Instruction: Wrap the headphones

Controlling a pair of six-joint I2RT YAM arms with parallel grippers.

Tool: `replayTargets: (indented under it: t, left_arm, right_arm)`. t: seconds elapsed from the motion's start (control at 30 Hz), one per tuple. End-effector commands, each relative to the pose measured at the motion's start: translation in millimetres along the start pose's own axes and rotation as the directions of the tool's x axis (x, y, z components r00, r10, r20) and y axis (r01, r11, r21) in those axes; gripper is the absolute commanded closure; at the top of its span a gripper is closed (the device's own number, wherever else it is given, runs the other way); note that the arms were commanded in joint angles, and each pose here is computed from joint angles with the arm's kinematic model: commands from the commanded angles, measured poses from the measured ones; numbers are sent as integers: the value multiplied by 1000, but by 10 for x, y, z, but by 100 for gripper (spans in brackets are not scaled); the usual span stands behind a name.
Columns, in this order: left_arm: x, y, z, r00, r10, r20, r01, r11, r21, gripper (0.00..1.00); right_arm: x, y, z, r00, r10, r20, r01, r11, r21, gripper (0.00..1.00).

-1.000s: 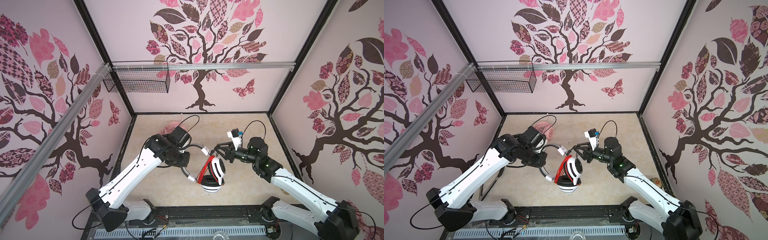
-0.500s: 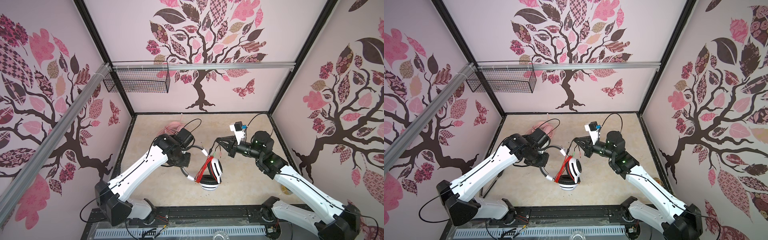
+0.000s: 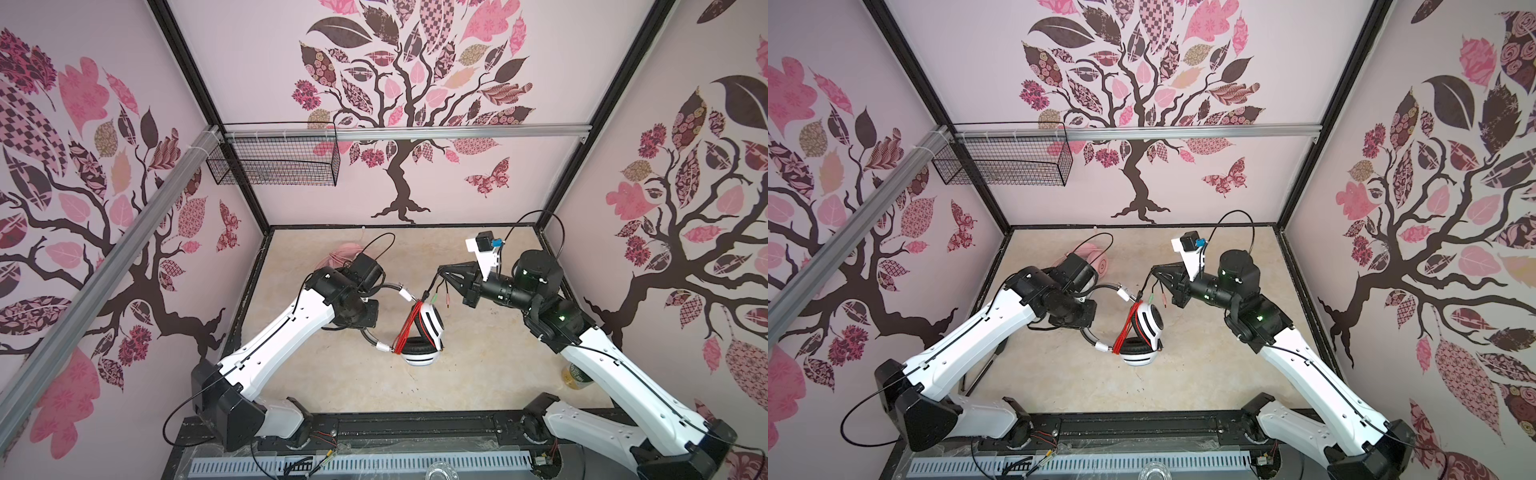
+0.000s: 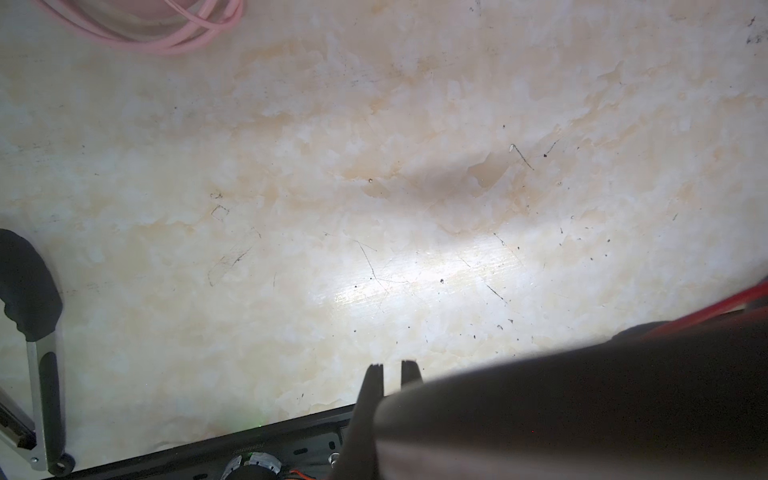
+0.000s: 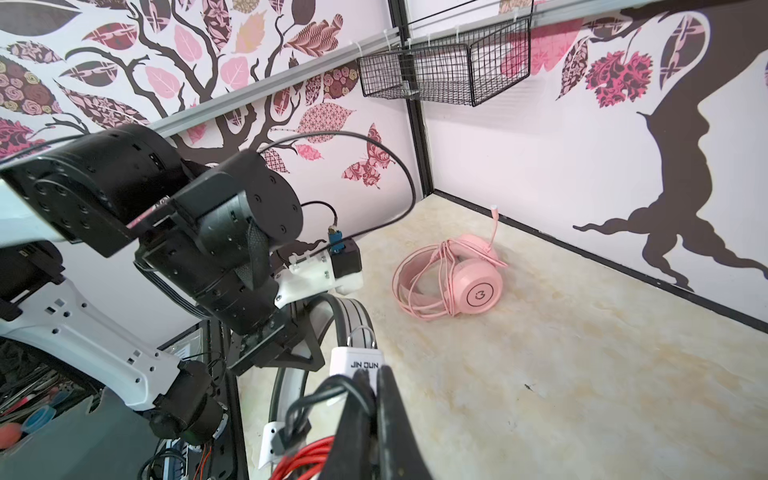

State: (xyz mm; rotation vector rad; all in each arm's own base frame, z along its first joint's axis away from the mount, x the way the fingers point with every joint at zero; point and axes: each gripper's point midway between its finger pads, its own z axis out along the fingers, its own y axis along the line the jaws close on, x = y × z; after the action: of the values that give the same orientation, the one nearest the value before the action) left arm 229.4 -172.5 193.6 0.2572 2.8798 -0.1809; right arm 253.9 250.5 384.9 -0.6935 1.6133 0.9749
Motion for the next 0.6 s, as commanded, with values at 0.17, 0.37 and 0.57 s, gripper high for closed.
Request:
replayTargets:
  t: [0.17, 0.37, 0.57]
  left_arm:
    - [27, 187, 244, 995, -22, -97, 6, 987, -161, 100]
    - [-130, 229, 320, 994, -47, -103, 23, 973, -228, 100]
    - [-195, 254, 322, 995, -47, -89, 23, 967, -254, 100]
  right_arm:
    - [-496, 350, -11, 993, -27, 112, 47, 983, -178, 100]
    - [-316, 504, -70, 997, -26, 74, 45, 964, -263, 100]
    - [-249, 135, -106, 998, -24, 60, 26, 999, -25, 100]
